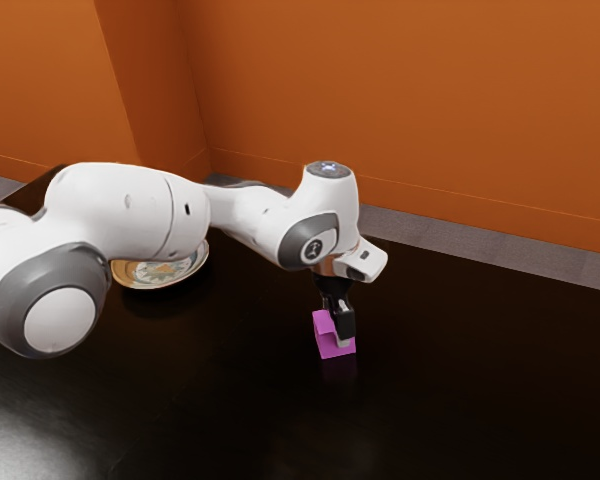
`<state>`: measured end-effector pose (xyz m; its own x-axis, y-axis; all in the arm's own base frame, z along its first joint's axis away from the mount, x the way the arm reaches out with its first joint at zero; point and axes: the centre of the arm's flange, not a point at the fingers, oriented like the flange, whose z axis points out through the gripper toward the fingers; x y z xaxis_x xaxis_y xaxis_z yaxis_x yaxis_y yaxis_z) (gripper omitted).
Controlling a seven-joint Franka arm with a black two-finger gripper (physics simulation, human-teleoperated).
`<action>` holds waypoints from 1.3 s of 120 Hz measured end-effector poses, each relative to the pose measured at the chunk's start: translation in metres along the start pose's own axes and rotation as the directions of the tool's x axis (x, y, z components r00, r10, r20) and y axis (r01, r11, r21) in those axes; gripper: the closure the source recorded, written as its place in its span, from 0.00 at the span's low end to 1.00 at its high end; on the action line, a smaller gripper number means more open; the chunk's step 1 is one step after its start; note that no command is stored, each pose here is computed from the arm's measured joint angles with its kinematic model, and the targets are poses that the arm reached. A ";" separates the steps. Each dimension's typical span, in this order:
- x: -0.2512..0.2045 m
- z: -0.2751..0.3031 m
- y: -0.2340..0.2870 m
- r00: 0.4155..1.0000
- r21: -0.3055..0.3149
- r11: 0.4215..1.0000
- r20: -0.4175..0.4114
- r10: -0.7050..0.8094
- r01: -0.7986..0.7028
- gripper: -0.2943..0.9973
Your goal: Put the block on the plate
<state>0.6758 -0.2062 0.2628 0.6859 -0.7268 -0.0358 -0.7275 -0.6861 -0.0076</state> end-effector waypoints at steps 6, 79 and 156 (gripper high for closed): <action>0.000 0.004 0.000 1.000 -0.002 1.000 0.003 0.000 0.000 0.23; 0.003 -0.006 0.009 1.000 0.001 1.000 -0.007 0.000 0.000 0.49; -0.202 -0.151 -0.166 0.919 0.027 0.919 -0.023 -0.393 0.394 0.49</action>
<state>0.6611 0.0498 0.4225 0.9170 -0.3989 -0.0066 -0.3987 -0.9158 -0.0478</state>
